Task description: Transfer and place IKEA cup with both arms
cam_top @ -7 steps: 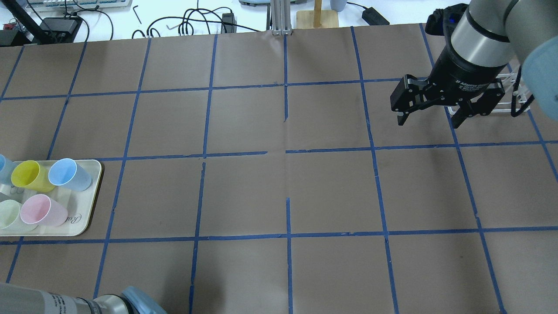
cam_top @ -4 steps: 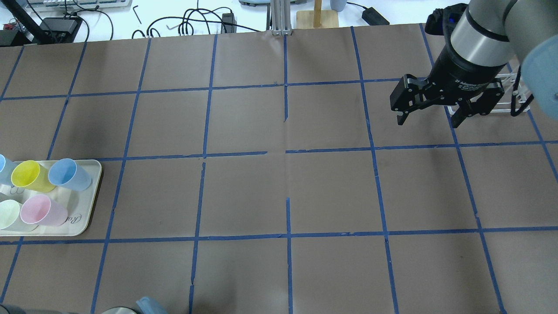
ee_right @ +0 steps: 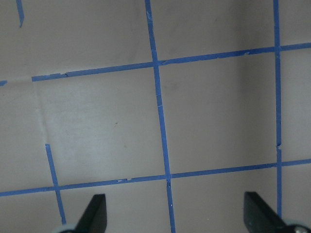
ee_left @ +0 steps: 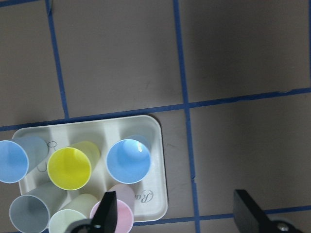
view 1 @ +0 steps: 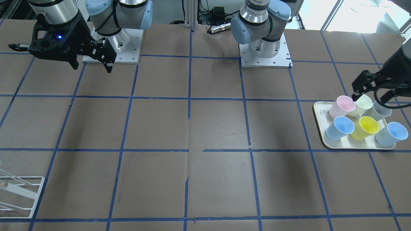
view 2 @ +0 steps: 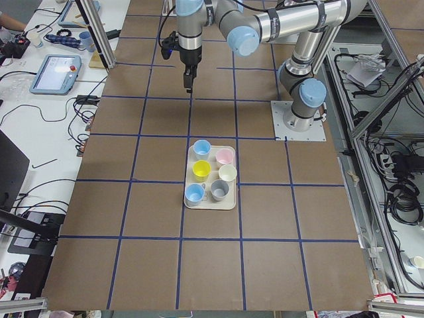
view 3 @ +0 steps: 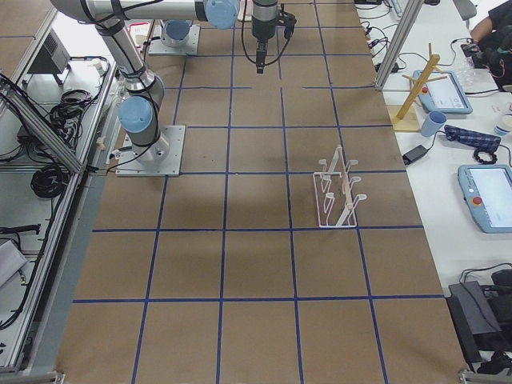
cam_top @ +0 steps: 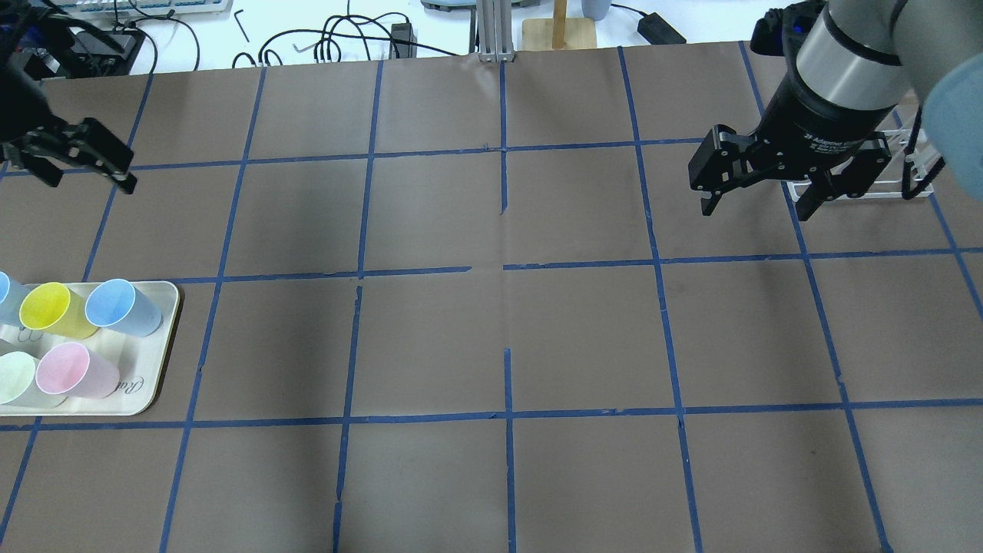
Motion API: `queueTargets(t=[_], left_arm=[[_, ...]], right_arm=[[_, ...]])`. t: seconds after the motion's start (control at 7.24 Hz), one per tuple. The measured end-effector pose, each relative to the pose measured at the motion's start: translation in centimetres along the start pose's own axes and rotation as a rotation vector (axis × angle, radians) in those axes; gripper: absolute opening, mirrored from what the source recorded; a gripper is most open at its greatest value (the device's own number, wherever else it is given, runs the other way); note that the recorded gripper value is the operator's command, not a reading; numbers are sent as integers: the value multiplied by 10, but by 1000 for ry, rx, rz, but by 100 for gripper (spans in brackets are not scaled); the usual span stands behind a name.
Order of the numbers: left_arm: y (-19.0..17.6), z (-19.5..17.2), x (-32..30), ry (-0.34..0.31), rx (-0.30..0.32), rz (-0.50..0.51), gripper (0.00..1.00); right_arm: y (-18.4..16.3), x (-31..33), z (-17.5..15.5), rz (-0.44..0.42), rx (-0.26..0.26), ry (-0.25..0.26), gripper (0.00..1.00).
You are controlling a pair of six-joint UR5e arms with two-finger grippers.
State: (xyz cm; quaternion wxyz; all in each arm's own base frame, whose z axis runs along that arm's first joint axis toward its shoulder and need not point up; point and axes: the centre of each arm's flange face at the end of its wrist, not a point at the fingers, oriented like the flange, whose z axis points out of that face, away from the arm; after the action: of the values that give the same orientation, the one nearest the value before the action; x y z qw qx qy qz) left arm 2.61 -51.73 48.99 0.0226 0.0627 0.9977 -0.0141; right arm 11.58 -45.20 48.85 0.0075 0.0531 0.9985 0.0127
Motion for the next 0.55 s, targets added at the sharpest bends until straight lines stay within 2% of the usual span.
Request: queueTargets(t=[0.28,0.55], left_arm=[[1,-27,114,10,-4,-38,100],[19,-41,184,19,-30,-52,100]], right_arm=[[2,0,2,1,-3,2,100],[3,1,2,2,-4,4,100]])
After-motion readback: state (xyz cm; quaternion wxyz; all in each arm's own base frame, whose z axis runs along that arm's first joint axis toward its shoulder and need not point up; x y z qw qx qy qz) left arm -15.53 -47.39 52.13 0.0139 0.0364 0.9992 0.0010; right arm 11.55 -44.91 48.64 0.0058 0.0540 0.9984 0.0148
